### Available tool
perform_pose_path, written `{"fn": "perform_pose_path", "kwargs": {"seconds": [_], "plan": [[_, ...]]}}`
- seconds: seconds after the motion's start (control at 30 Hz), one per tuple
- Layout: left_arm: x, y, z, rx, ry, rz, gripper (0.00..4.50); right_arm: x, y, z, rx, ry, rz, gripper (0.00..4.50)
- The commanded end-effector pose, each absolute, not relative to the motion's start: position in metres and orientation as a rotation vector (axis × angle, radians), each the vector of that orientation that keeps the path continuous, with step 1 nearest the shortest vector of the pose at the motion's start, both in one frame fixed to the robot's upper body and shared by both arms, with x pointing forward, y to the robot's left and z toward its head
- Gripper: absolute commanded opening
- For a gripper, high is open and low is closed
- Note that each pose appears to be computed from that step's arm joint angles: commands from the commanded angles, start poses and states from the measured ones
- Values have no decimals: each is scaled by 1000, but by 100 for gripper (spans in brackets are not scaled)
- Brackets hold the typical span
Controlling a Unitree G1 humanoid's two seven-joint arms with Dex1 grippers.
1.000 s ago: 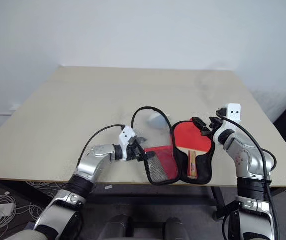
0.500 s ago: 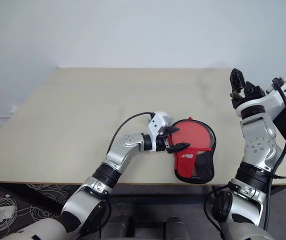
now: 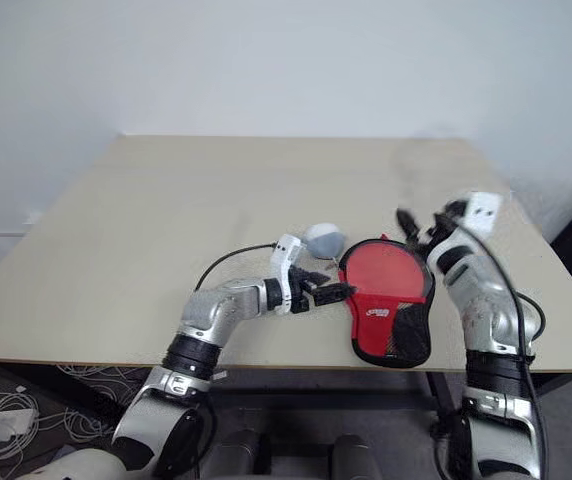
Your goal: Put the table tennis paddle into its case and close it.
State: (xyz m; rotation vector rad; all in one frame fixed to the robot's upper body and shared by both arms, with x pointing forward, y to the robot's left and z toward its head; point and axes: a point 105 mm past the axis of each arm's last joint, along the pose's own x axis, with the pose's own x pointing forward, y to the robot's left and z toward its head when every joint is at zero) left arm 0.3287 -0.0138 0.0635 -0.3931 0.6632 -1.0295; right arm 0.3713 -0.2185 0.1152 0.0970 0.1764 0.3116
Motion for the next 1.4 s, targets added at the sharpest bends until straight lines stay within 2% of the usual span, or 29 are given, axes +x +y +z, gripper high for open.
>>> {"fn": "perform_pose_path", "kwargs": {"seconds": [0.03,0.13,0.3,0.57,0.87,1.13,1.4], "plan": [[323,-21,67,-417,726,-1063,450,367,-232,128,-50,166,388,445],[323,-24,62,-409,762,-1061,450,366,-246,130,-92,176,383,445],[325,-34,69,-538,808,-1069,450,369,-264,138,-115,160,326,445],[327,-70,70,-655,872,-1068,450,368,-268,136,-78,149,251,445],[303,-114,73,-659,954,-1186,450,368,-277,134,-48,142,175,445],[276,-126,84,-709,1046,-1324,450,369,-279,135,-31,135,149,445],[278,-124,74,-697,1056,-1278,450,372,-275,136,-26,124,147,445]]}}
